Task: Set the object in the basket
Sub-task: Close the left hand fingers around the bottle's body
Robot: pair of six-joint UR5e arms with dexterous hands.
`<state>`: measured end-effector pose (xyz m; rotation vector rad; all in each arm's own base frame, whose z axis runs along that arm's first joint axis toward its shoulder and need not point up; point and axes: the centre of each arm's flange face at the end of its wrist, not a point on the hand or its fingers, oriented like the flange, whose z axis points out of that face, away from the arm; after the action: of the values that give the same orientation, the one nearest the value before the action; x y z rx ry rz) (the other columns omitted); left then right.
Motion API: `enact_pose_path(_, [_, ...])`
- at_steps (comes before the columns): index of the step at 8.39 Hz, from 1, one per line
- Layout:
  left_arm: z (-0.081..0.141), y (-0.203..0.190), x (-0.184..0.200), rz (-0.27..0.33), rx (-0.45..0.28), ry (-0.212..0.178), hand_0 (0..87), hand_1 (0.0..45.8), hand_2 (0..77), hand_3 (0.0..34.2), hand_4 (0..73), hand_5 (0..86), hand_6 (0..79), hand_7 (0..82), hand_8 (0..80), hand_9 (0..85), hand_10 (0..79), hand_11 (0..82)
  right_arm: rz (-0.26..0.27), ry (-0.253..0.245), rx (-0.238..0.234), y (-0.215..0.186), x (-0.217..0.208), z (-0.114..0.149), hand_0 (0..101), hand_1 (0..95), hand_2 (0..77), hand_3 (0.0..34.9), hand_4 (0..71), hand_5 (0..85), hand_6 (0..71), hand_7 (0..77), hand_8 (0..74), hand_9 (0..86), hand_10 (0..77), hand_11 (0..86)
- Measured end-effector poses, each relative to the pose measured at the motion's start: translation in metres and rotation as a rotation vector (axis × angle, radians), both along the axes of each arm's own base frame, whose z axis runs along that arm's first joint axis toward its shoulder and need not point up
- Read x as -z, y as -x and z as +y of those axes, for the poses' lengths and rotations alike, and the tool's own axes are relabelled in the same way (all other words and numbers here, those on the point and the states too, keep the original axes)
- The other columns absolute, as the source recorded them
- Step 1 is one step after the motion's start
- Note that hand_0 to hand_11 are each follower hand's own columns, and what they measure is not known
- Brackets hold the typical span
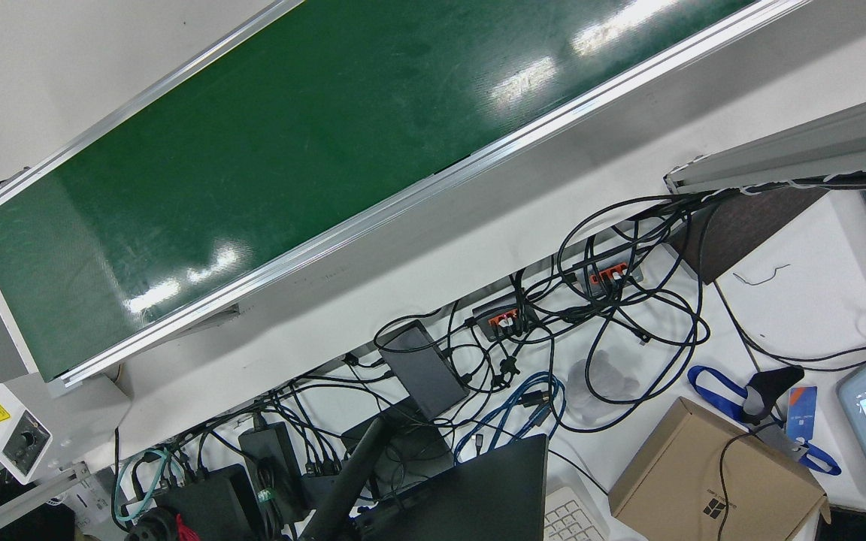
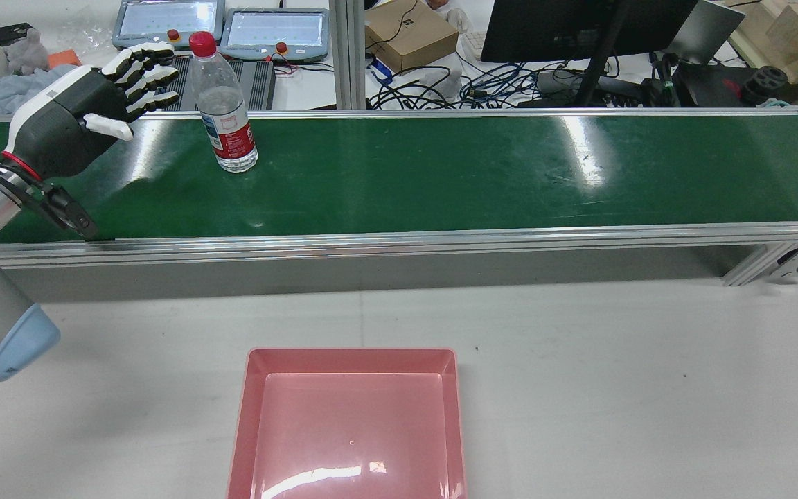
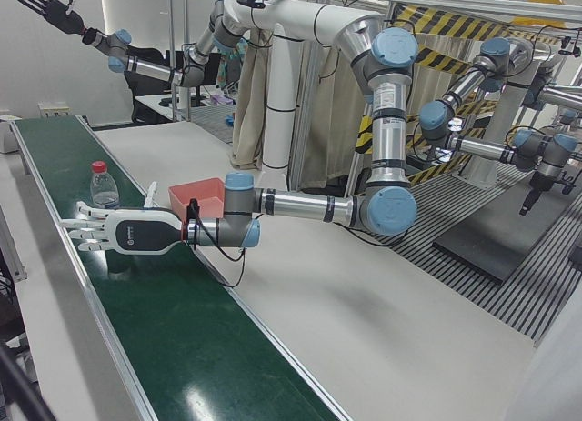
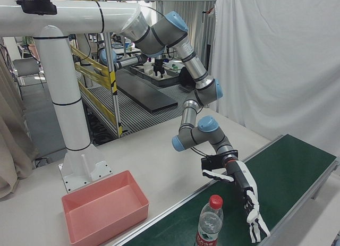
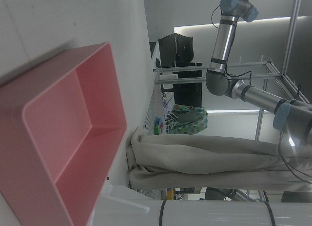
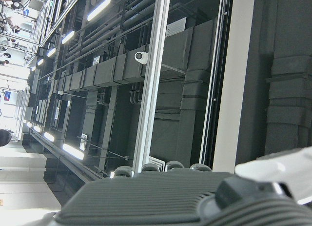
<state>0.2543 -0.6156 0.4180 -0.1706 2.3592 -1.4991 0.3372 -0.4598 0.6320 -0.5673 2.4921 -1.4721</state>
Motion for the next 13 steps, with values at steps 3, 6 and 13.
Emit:
enact_pose_path(3, [-0.004, -0.003, 0.004, 0.003, -0.001, -0.002, 45.4, 0.0, 0.5, 10.2, 5.5, 30.0, 3.8, 3.8, 8.2, 9.3, 7.1, 11.4, 0.000, 0.000, -0.001, 0.000, 0.000, 0.000, 0, 0.0, 0.5, 0.2, 0.5, 0.0, 0.0, 0.5, 0.0, 0.0, 0.0, 0.0])
enact_pose_path(6, [-0.007, -0.005, 0.011, 0.011, -0.002, -0.011, 45.6, 0.5, 0.5, 11.0, 7.6, 30.5, 4.9, 3.8, 10.4, 10.9, 7.6, 10.9, 0.000, 0.000, -0.001, 0.000, 0.000, 0.000, 0, 0.0, 0.5, 0.1, 0.5, 0.0, 0.0, 0.5, 0.0, 0.0, 0.0, 0.0])
enact_pose_path(13, [-0.010, 0.002, 0.011, 0.008, 0.013, -0.009, 48.5, 0.0, 0.5, 5.6, 12.0, 45.3, 14.7, 21.8, 21.3, 28.4, 17.4, 24.0, 0.000, 0.000, -0.001, 0.000, 0.000, 0.000, 0, 0.0, 0.5, 0.2, 0.5, 0.0, 0.0, 0.5, 0.0, 0.0, 0.0, 0.0])
